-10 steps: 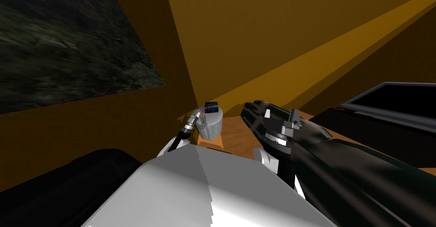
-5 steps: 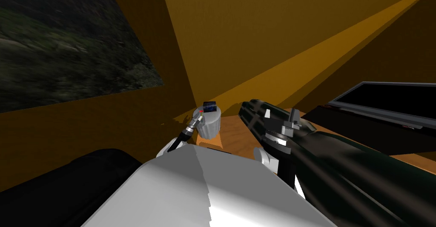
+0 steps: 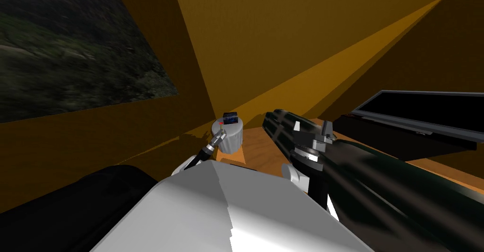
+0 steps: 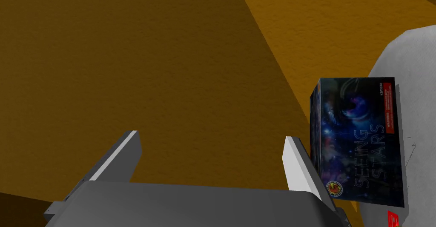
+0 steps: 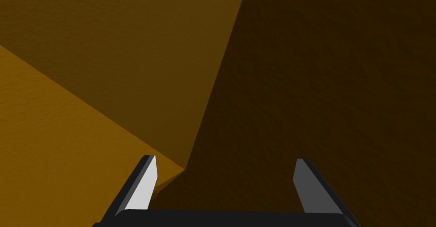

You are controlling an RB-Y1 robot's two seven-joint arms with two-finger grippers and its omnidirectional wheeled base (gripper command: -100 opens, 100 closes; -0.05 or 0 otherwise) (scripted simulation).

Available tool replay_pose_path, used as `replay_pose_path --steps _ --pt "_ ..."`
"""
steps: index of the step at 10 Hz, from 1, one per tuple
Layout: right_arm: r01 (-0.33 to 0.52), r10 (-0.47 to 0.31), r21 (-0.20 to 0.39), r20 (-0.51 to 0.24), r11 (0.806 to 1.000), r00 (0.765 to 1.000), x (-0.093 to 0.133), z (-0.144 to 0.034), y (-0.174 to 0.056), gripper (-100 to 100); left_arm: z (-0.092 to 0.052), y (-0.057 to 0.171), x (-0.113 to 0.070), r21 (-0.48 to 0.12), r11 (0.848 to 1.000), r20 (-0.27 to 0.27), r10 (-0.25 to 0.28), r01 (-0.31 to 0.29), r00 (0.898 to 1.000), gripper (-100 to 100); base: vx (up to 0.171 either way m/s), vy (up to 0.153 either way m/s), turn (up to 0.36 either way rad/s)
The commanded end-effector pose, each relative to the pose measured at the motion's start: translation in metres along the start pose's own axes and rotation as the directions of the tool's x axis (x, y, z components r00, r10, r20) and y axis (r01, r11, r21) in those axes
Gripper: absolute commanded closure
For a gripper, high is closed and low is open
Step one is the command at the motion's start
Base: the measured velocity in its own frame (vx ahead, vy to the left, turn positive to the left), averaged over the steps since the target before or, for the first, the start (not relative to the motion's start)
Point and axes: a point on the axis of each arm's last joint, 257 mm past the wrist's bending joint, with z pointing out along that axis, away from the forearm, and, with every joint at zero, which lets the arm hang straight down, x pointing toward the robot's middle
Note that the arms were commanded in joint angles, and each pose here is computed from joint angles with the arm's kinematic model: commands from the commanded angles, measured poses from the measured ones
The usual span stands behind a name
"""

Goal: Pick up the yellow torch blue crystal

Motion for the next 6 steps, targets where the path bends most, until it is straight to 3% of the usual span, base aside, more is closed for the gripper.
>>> replay_pose_path --steps 1,2,3,4,5,6 --pt "0.000 0.000 0.000 0.000 1.000 1.000 0.000 0.000 0.000 0 -0.010 0.025 0.007 -0.068 0.996 -0.034 -0.055 0.053 0.998 -100 -0.049 -0.061 -0.127" --pt "0.000 0.000 0.000 0.000 1.000 1.000 0.000 0.000 0.000 0 -0.011 0.026 0.006 -0.073 0.996 -0.042 -0.047 0.043 0.998 -100 -0.034 -0.055 -0.065" --pt "0.000 0.000 0.000 0.000 1.000 1.000 0.000 0.000 0.000 0 -0.024 0.049 0.012 -0.136 0.987 -0.060 -0.101 0.092 0.993 -100 -0.044 -0.060 -0.148" --pt "0.000 0.000 0.000 0.000 1.000 1.000 0.000 0.000 0.000 0 -0.026 0.050 0.010 -0.142 0.987 -0.069 -0.091 0.081 0.993 -100 -0.036 -0.043 -0.071" --pt "0.000 0.000 0.000 0.000 1.000 1.000 0.000 0.000 0.000 0 -0.042 0.073 0.014 -0.209 0.970 -0.078 -0.144 0.125 0.987 -100 -0.022 -0.062 -0.177" --pt "0.000 0.000 0.000 0.000 1.000 1.000 0.000 0.000 0.000 0 -0.043 0.074 0.013 -0.215 0.970 -0.087 -0.135 0.113 0.987 -100 -0.019 -0.053 -0.063"
